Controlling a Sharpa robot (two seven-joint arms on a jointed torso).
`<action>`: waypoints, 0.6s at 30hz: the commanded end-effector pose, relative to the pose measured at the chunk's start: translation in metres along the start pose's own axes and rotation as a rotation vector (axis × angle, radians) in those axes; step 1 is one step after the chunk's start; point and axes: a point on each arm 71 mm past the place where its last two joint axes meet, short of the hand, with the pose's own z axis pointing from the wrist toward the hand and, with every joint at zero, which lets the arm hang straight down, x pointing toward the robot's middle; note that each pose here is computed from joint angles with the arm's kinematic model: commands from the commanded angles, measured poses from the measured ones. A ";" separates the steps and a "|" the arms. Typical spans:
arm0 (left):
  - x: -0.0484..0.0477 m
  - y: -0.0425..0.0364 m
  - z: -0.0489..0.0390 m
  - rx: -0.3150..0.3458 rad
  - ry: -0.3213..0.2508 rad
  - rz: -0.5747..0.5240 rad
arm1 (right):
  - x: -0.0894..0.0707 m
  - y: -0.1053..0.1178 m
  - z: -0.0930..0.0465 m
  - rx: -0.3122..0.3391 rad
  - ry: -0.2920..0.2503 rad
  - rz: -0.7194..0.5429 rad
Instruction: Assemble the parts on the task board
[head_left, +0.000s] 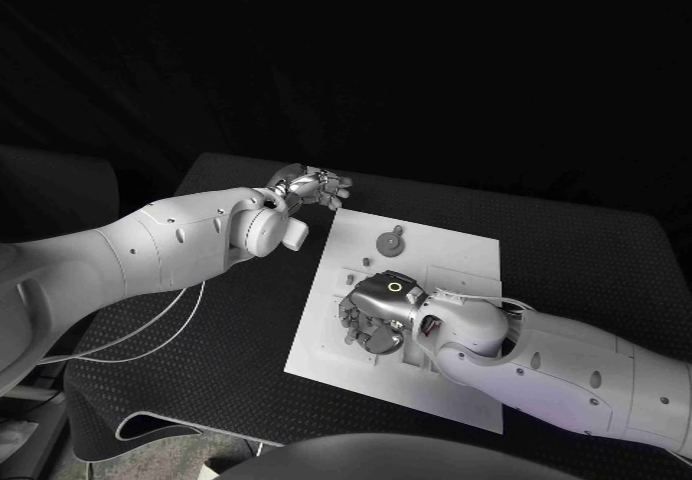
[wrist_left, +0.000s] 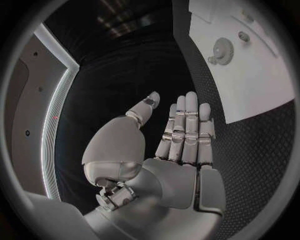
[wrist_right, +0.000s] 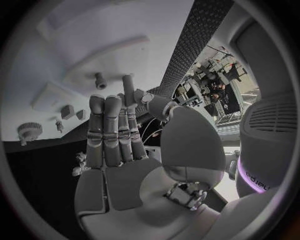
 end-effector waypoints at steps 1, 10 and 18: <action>0.0020 -0.0013 0.0003 0.008 0.015 -0.007 | 0.004 0.000 0.000 -0.008 0.021 -0.011; 0.0027 -0.0014 0.0007 0.007 0.017 -0.008 | 0.003 0.004 0.001 -0.019 0.020 -0.005; 0.0036 -0.0015 0.0009 0.008 0.020 -0.008 | 0.004 0.005 0.002 -0.021 0.026 -0.004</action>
